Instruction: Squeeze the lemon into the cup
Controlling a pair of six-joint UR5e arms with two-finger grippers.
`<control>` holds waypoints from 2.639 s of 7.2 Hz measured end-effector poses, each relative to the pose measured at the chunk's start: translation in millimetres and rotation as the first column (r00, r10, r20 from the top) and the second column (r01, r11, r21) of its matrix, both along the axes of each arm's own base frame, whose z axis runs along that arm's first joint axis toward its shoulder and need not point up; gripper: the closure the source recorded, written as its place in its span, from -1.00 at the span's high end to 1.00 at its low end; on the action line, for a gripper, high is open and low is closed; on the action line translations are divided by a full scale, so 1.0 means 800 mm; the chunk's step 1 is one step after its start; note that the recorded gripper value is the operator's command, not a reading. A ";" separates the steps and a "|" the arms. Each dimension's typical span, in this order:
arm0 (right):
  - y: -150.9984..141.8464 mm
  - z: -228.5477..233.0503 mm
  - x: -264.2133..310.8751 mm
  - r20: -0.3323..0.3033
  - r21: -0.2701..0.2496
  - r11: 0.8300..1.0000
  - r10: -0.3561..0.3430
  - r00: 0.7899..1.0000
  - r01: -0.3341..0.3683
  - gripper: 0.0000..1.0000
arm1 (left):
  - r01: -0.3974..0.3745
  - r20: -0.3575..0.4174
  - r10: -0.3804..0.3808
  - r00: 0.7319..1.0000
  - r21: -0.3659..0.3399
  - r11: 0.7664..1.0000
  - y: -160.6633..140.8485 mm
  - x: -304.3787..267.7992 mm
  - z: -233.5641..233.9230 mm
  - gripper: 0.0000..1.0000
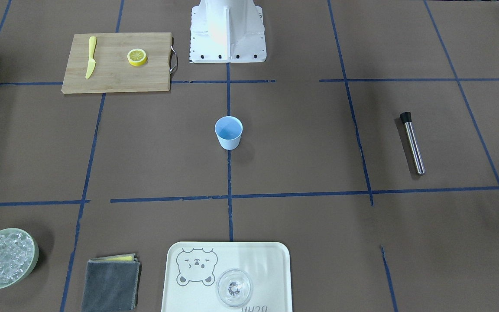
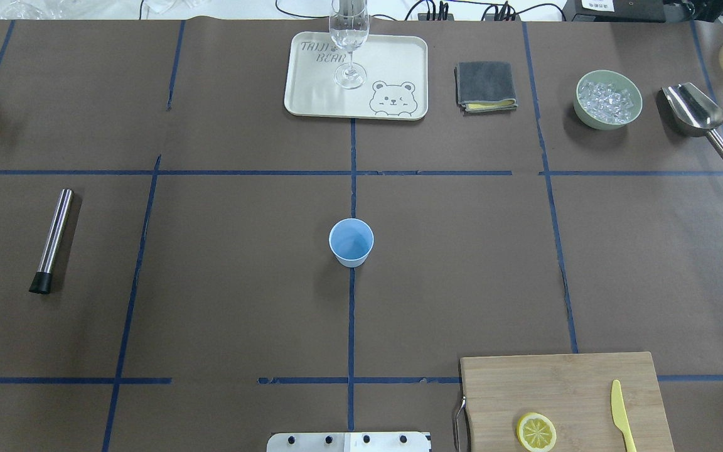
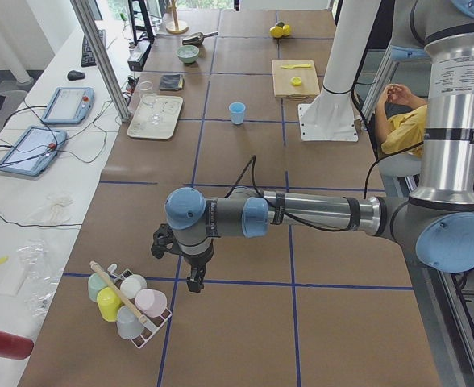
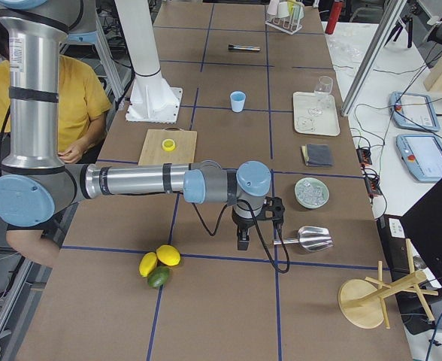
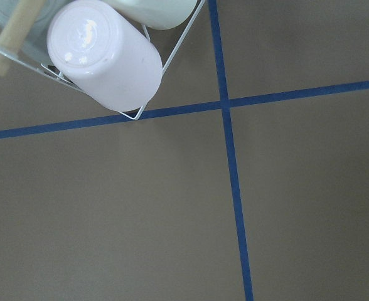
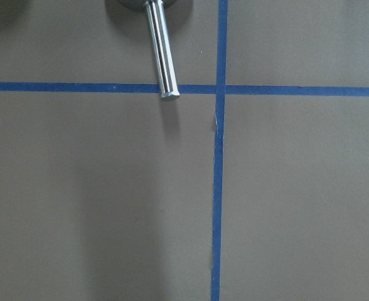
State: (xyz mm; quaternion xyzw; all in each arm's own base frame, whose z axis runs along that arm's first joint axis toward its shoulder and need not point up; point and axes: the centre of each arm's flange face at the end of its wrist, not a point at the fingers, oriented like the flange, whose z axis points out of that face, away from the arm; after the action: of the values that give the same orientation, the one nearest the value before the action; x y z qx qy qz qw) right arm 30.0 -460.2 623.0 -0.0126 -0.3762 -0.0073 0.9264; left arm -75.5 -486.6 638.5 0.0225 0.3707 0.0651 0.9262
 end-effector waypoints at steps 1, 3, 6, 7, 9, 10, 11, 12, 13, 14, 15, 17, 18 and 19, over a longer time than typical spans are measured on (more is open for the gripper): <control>0.001 0.001 0.000 0.001 -0.002 1.000 -0.001 1.000 0.001 1.00 | 0.000 0.000 0.000 1.000 0.003 1.000 -0.001 0.000 -0.002 1.00; 0.002 0.002 -0.001 0.007 -0.004 1.000 -0.001 1.000 0.001 1.00 | 0.000 0.001 0.000 1.000 0.012 1.000 -0.005 0.000 -0.007 1.00; -0.001 -0.002 -0.002 0.017 0.000 1.000 0.000 1.000 0.000 1.00 | -0.003 0.000 0.004 1.000 0.039 0.999 -0.008 0.000 -0.020 1.00; -0.001 -0.003 -0.002 0.020 -0.001 1.000 0.000 1.000 0.000 1.00 | -0.003 0.000 0.003 1.000 0.049 0.999 -0.009 0.000 -0.027 1.00; -0.001 -0.003 -0.002 0.022 -0.002 1.000 0.002 1.000 -0.002 1.00 | -0.012 -0.001 0.012 1.000 0.075 0.997 -0.022 0.009 -0.042 1.00; -0.001 -0.003 -0.003 0.023 0.000 1.000 0.003 1.000 -0.003 1.00 | -0.037 -0.008 0.038 0.999 0.107 0.994 -0.035 0.025 -0.053 1.00; -0.002 -0.004 -0.003 0.025 0.001 1.000 0.004 1.000 -0.004 1.00 | -0.070 -0.030 0.075 0.997 0.148 0.986 -0.044 0.049 -0.063 1.00; -0.002 -0.005 -0.003 0.026 0.004 1.000 0.004 1.000 -0.004 1.00 | -0.104 -0.066 0.119 0.991 0.189 0.976 -0.050 0.088 -0.075 1.00; -0.003 -0.007 -0.004 0.026 0.008 1.000 0.003 1.000 -0.003 1.00 | -0.112 -0.102 0.136 0.985 0.209 0.971 -0.053 0.127 -0.086 1.00; -0.002 -0.008 -0.004 0.027 0.012 1.000 0.002 1.000 -0.002 1.00 | -0.098 -0.127 0.128 0.984 0.219 0.971 -0.053 0.149 -0.096 1.00; -0.001 -0.013 -0.009 0.035 0.020 1.000 -0.008 0.999 0.007 1.00 | -0.090 -0.139 0.123 0.983 0.223 0.971 -0.051 0.158 -0.100 1.00; 0.001 -0.067 -0.067 0.061 0.055 0.997 -0.059 0.996 0.056 1.00 | -0.085 -0.145 0.119 0.982 0.222 0.971 -0.048 0.162 -0.101 1.00; 0.013 -0.118 -0.125 0.075 0.041 0.997 -0.070 0.995 0.067 1.00 | -0.085 -0.145 0.119 0.982 0.224 0.971 -0.048 0.162 -0.101 1.00; 0.035 -0.166 -0.183 0.099 0.010 0.998 -0.061 0.993 0.060 1.00 | -0.084 -0.145 0.120 0.982 0.228 0.970 -0.047 0.162 -0.104 1.00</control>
State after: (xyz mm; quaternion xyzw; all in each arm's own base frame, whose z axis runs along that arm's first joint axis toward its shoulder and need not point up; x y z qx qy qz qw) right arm -116.5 -432.2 490.2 -0.0206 -0.4210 -0.0372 0.9061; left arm 54.0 -524.6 555.7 0.1113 0.4338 0.1517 0.8812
